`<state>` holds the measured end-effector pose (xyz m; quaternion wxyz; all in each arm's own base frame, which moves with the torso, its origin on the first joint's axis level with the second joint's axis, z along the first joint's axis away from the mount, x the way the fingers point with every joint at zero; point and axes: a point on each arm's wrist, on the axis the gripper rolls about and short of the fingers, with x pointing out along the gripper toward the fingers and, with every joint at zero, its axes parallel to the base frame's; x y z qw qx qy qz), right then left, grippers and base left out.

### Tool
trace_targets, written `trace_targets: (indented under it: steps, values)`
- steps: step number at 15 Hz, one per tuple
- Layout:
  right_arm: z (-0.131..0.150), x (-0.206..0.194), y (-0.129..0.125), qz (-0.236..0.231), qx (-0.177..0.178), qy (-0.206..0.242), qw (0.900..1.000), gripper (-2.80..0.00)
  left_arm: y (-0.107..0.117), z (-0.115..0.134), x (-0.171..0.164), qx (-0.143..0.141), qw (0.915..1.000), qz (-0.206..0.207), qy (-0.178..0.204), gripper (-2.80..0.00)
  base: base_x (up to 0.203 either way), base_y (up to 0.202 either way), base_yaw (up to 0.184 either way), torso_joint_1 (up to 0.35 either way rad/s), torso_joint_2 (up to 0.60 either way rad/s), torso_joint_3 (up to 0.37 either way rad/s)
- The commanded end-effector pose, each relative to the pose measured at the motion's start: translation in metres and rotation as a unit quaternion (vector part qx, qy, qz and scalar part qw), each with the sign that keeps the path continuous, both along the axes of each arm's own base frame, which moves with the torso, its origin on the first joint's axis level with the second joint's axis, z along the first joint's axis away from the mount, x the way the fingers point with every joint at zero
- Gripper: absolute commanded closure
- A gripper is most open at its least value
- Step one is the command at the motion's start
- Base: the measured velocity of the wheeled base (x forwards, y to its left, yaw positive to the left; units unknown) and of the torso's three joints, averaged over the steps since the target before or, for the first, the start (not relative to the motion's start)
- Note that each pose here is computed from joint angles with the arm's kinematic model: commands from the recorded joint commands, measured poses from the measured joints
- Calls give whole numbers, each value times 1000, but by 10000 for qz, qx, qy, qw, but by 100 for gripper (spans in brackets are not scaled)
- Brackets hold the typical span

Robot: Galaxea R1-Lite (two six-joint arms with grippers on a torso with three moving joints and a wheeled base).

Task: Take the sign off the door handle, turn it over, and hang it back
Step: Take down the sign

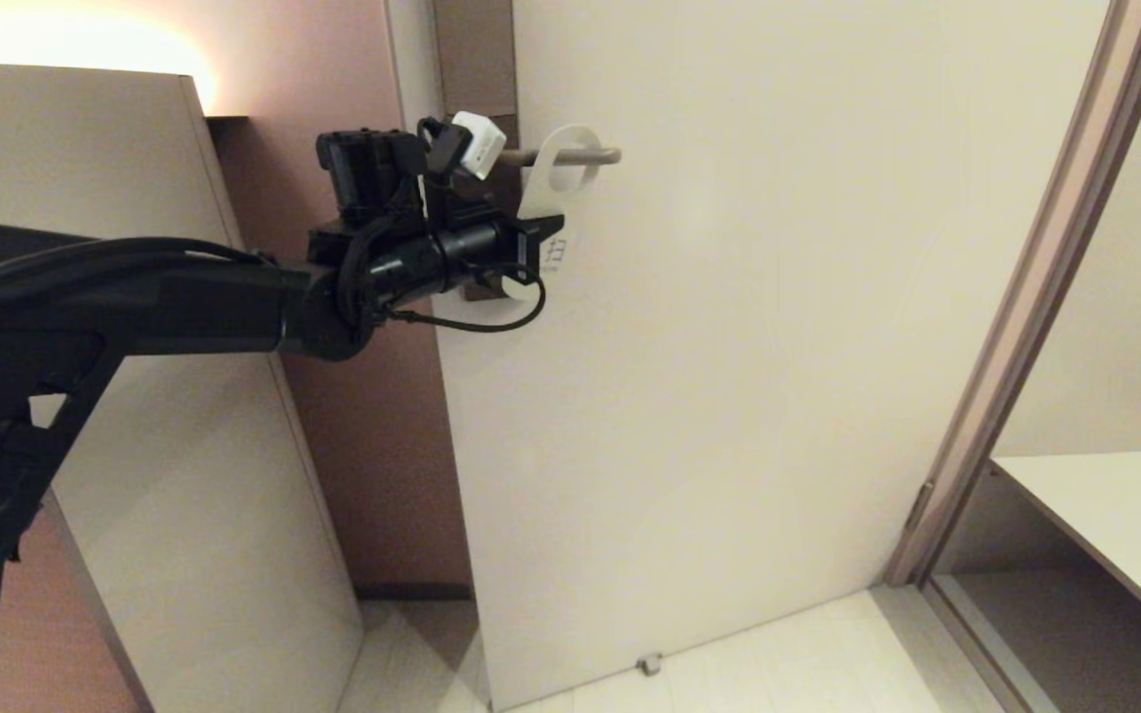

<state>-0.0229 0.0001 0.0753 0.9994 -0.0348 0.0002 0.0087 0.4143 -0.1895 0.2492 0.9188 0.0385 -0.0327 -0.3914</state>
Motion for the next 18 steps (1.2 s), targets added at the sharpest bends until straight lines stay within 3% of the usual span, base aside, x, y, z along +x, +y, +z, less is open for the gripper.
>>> trace_targets:
  steps: [1,11,18]
  values:
    - [0,0,0,5,-4,2,10000,0,-4,-2,4,1,10000,-36,13,0,0,0,0,0,0,0]
    - [0,0,0,5,-4,2,10000,0,-21,4,0,-60,9998,-200,-50,0,0,0,0,0,0,0]
    - [0,0,0,5,-4,2,10000,0,-25,11,7,-87,9999,-95,-63,0,0,0,0,0,0,0]
